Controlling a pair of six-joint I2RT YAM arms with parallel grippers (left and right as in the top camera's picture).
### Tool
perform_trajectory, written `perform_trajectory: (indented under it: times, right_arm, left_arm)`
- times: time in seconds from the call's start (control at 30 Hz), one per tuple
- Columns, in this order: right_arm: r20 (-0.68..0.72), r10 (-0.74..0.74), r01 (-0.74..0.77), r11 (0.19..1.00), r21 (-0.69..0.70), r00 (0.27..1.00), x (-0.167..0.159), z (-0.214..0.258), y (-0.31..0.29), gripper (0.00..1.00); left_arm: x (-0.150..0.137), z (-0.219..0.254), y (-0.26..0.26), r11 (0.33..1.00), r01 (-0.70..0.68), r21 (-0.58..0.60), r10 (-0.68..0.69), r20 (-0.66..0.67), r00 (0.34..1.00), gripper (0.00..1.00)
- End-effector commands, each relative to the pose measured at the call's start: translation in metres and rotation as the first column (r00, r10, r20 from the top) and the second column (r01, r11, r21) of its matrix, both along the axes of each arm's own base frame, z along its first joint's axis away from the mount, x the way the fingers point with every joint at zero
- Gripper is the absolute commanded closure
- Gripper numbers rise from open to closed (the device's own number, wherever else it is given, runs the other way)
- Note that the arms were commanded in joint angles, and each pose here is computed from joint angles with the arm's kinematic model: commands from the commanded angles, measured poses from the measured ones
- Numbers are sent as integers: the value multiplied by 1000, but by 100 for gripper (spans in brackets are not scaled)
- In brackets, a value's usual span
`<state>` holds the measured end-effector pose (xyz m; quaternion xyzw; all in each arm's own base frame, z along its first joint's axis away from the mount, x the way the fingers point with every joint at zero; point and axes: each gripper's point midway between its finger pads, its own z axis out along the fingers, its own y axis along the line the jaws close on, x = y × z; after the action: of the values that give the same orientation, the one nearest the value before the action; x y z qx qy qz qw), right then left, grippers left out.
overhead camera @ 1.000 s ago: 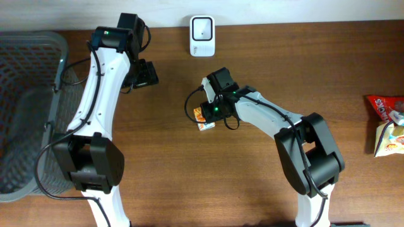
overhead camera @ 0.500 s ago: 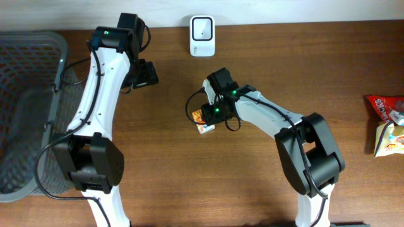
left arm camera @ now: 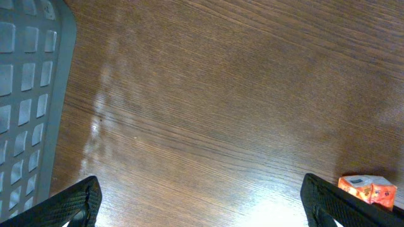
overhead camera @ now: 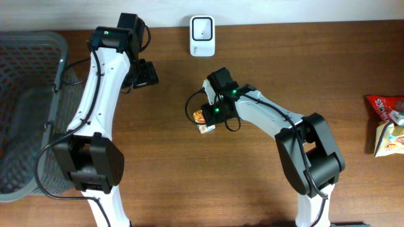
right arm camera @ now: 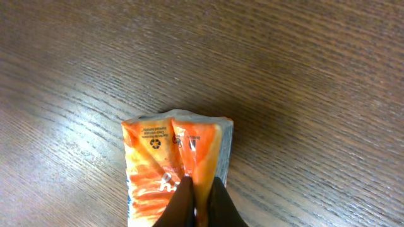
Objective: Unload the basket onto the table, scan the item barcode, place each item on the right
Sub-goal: 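Lift the orange tissue pack with the right gripper toward the scanner, then hold the orange pack's barcode up to the scanner window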
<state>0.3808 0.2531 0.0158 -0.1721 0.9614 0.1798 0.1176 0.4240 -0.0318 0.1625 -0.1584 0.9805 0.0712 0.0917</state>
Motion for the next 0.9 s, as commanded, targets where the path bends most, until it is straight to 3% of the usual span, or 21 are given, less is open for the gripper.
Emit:
perform_trajectory:
  times: [0.0,0.2,0.37,0.5,0.6,0.67,0.73,0.87]
  right_arm:
    - [11,6,-6,1000,-7,1000,3,1,2,96]
    - [65,-13,16,999,-43,998,18,15,-2,96]
    - [330,-86,171,956,-238,940,77,69,-36,96]
    - [654,101,167,927,-335,750,144,130,-35,96]
    - [827,286,135,910,-393,484,183,189,-15,96]
    - [889,316,173,906,-386,331,201,220,-13,96]
    - [894,368,142,900,-411,254,214,219,-13,96]
    - [843,510,69,847,-527,172,234,181,-13,96]
  left_arm:
    - [0,9,1,1000,11,6,-11,22,1000,1]
    - [0,9,1,1000,11,6,-11,22,1000,1]
    - [0,9,1,1000,11,6,-11,22,1000,1]
    - [0,9,1,1000,11,6,-11,22,1000,1]
    - [0,9,1,1000,11,6,-11,22,1000,1]
    - [0,9,1,1000,11,6,-11,22,1000,1]
    - [0,9,1,1000,11,6,-11,22,1000,1]
    - [0,9,1,1000,11,6,-11,22,1000,1]
